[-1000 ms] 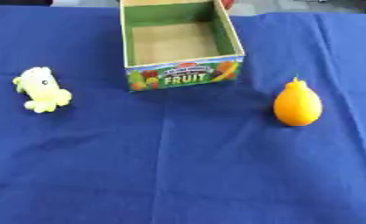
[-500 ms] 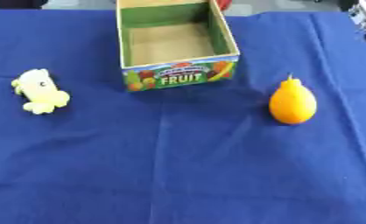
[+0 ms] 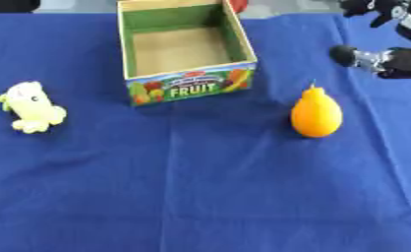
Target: Pick up objects on the table and place them in the box.
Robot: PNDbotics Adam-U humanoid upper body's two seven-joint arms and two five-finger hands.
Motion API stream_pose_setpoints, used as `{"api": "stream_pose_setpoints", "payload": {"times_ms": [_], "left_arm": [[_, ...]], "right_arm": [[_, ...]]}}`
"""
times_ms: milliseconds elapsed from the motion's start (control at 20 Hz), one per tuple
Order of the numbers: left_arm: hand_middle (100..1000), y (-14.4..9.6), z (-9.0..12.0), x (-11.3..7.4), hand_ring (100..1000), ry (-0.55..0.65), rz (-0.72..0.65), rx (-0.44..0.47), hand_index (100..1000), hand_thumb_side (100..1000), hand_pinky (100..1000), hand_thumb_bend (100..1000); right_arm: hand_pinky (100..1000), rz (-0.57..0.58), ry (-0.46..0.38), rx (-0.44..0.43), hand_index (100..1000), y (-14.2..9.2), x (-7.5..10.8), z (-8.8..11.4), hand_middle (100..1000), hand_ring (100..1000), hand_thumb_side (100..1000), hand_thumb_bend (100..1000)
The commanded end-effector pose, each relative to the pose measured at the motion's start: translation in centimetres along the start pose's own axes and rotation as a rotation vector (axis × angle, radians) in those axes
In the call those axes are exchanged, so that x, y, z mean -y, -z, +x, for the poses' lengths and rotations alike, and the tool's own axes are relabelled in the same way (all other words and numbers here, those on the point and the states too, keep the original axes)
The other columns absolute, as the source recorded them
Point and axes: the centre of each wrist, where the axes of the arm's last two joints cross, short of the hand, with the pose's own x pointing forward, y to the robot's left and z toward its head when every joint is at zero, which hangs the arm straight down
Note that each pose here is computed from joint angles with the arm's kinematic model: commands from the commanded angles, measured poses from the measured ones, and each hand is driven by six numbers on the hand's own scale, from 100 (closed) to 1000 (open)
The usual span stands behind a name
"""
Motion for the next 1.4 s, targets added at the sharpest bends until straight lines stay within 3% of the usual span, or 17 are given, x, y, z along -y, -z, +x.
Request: {"api": "stream_pose_setpoints", "payload": {"times_ms": [50,600,1400], "left_arm": [[606,0.8,0.6,-0.3,705,0.002,-0.012,0.041,885,754,402,151],[606,0.8,0.7,-0.3,706,0.001,-0.017,0.042,885,753,402,149],[605,0.7,0.7,-0.1,706,-0.011,-0.015,0.038,884,755,401,145]], "right_arm": [[750,0.059,-0.047,-0.025,970,-0.3,1.0,-0.8,825,890,871,566],[752,0.254,-0.033,-0.056,1000,-0.4,-1.1,-1.6,840,900,801,632],[738,0.371,-0.062,-0.133,992,0.4,-4.5,-2.7,840,895,787,640]]}}
